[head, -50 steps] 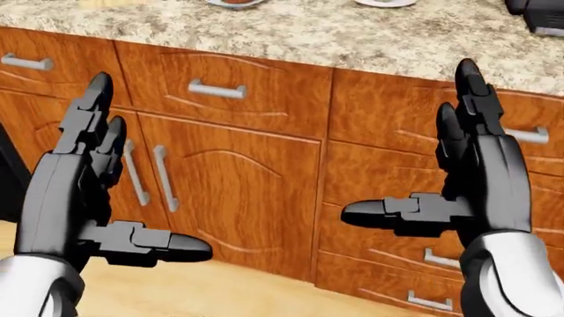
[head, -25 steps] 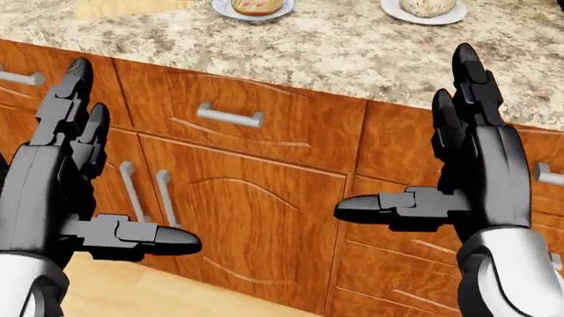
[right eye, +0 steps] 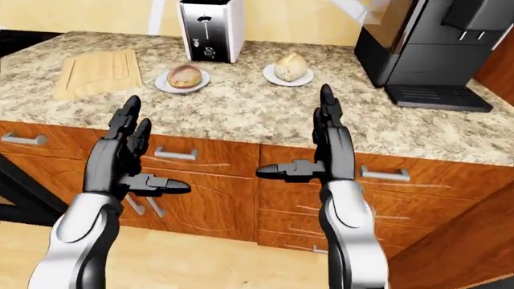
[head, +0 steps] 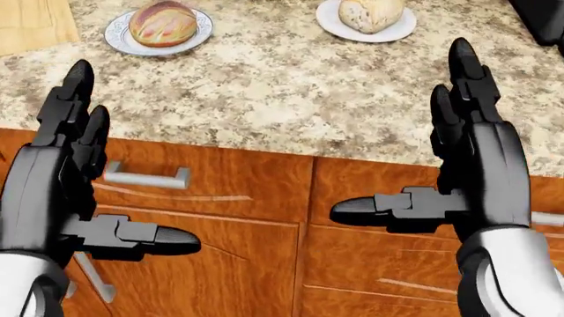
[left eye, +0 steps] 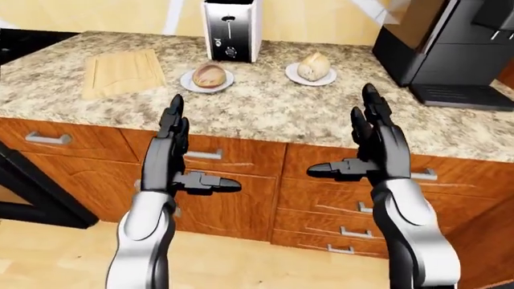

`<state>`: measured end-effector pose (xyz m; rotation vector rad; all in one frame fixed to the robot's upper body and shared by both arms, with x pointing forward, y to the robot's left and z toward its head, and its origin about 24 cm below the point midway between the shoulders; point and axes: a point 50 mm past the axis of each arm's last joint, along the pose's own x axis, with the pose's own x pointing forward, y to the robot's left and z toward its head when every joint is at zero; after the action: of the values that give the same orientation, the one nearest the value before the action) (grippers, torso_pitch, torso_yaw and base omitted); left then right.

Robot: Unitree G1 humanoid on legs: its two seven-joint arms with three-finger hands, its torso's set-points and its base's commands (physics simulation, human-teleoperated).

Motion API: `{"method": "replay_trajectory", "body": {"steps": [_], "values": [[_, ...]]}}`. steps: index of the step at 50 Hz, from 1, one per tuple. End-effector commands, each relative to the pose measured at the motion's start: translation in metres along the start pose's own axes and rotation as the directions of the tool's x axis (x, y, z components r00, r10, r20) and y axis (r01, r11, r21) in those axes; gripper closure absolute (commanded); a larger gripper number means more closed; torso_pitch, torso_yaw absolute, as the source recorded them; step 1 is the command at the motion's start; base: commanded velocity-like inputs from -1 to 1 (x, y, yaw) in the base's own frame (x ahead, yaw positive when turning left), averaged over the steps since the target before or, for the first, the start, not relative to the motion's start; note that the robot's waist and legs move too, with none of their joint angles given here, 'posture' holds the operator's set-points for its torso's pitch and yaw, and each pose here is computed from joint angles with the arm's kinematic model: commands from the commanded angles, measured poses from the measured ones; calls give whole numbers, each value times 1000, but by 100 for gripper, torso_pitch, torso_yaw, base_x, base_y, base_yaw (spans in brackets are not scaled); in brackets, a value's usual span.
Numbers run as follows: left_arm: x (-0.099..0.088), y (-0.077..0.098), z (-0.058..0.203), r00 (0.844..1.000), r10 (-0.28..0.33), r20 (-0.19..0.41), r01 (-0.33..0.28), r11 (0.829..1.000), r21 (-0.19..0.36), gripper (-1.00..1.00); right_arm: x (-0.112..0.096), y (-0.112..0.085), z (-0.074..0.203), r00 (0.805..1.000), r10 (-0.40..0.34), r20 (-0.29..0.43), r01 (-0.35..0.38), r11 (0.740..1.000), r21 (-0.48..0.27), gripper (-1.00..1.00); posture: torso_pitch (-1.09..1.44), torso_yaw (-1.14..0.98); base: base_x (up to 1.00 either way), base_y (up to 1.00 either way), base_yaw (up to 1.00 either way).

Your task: Place all breads on the cutting board.

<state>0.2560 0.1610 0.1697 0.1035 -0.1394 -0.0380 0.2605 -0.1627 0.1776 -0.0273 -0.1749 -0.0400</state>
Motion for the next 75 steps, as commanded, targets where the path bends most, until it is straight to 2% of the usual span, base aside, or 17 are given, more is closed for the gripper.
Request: {"method": "replay_trajectory", "body": {"steps": [1,31,46,59,75], "values": [[-1,0,20,995,-7,98,5,1000,14,-100,-1,-1,14,997,-11,73,12,1000,-6,-100,0,0,8,-9,0],[0,3,27,993,-2,118,0,1000,19,-100,1,1,18,996,-10,84,12,1000,-26,-100,0,0,30,-1,0],[-7,5,37,989,-2,145,0,1000,16,-100,-3,-3,22,995,-23,94,25,1000,-16,-100,0,0,24,0,0],[-25,12,52,983,10,181,-13,1000,13,-100,-10,-2,37,993,-20,118,24,999,-35,-100,0,0,0,0,0],[-31,18,56,980,22,196,-25,1000,10,-100,-10,-5,64,992,-42,119,52,995,-86,-100,0,0,0,0,0]]}}
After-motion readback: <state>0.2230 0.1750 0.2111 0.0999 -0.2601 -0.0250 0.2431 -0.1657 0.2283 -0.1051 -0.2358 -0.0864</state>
